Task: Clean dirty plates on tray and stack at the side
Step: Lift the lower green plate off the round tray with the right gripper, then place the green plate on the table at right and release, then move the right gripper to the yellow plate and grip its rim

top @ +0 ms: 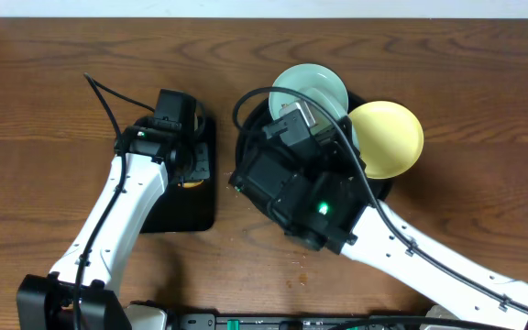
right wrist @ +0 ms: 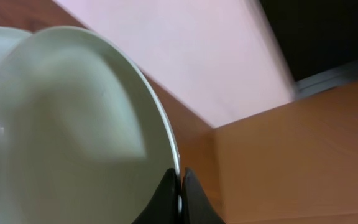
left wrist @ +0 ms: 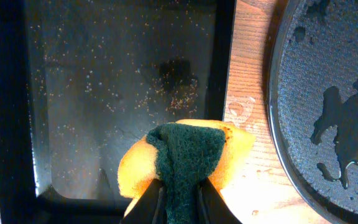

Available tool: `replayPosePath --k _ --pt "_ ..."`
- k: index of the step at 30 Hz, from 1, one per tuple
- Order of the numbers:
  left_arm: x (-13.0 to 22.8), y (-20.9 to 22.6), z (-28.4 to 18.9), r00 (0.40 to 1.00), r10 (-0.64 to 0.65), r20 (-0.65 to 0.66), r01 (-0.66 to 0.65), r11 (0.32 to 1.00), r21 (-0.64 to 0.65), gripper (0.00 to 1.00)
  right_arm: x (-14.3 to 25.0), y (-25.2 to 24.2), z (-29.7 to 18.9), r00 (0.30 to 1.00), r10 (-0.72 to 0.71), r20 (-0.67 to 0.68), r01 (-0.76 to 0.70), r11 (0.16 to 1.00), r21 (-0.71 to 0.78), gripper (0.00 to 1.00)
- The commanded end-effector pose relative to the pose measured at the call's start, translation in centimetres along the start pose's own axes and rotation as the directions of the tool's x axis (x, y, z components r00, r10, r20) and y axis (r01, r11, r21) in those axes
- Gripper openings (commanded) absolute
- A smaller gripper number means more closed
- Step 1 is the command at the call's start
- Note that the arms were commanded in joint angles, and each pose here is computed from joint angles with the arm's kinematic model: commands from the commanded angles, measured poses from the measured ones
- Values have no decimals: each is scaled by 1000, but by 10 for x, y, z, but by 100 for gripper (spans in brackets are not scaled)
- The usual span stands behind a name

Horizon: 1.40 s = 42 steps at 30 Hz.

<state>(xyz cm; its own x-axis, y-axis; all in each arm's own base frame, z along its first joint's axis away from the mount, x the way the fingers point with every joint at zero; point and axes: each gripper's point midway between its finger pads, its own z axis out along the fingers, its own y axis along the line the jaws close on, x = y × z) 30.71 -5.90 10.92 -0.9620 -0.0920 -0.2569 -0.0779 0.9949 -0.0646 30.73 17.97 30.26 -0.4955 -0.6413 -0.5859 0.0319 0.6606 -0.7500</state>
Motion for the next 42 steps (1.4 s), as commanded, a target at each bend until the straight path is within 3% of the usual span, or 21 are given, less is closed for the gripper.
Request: replayPosePath --k 1,6,11,14,18,23,27,32,34,36,37,42 --pt "3 4 5 1000 -14 -16 13 1000 -19 8 13 11 29 985 118 -129 -135 982 -133 1" --pt "5 5 5 1000 -13 -23 13 1000 -21 8 54 7 100 864 294 -410 -424 863 -275 1" --pt "4 5 5 1000 -14 -21 13 1000 -21 7 100 -37 164 664 468 -583 -708 644 -290 1" --pt "3 5 5 1000 -14 -18 13 1000 -20 8 140 -82 198 522 590 -616 -824 537 -183 1" --pt "4 5 5 1000 -14 -18 13 1000 -20 8 219 -136 238 355 704 -615 -875 481 46 1" --pt "4 5 5 1000 -14 -19 13 1000 -19 8 291 -141 272 201 730 -653 -907 391 158 1" --pt "4 5 5 1000 -14 -19 13 1000 -19 8 323 -129 297 159 728 -667 -905 377 195 1" --pt "3 4 5 1000 -13 -17 13 1000 -19 8 342 -112 324 196 708 -679 -898 408 166 4" --pt "3 4 5 1000 -13 -15 13 1000 -18 8 346 -107 330 197 705 -681 -898 409 163 17" --pt "3 4 5 1000 -13 -15 13 1000 -18 8 341 -98 329 219 674 -705 -909 403 103 54" --pt "3 4 5 1000 -13 -15 13 1000 -18 8 335 -93 325 248 645 -723 -914 403 45 59" --pt "3 4 5 1000 -14 -16 14 1000 -18 8 293 -99 302 309 617 -723 -938 322 -126 56"
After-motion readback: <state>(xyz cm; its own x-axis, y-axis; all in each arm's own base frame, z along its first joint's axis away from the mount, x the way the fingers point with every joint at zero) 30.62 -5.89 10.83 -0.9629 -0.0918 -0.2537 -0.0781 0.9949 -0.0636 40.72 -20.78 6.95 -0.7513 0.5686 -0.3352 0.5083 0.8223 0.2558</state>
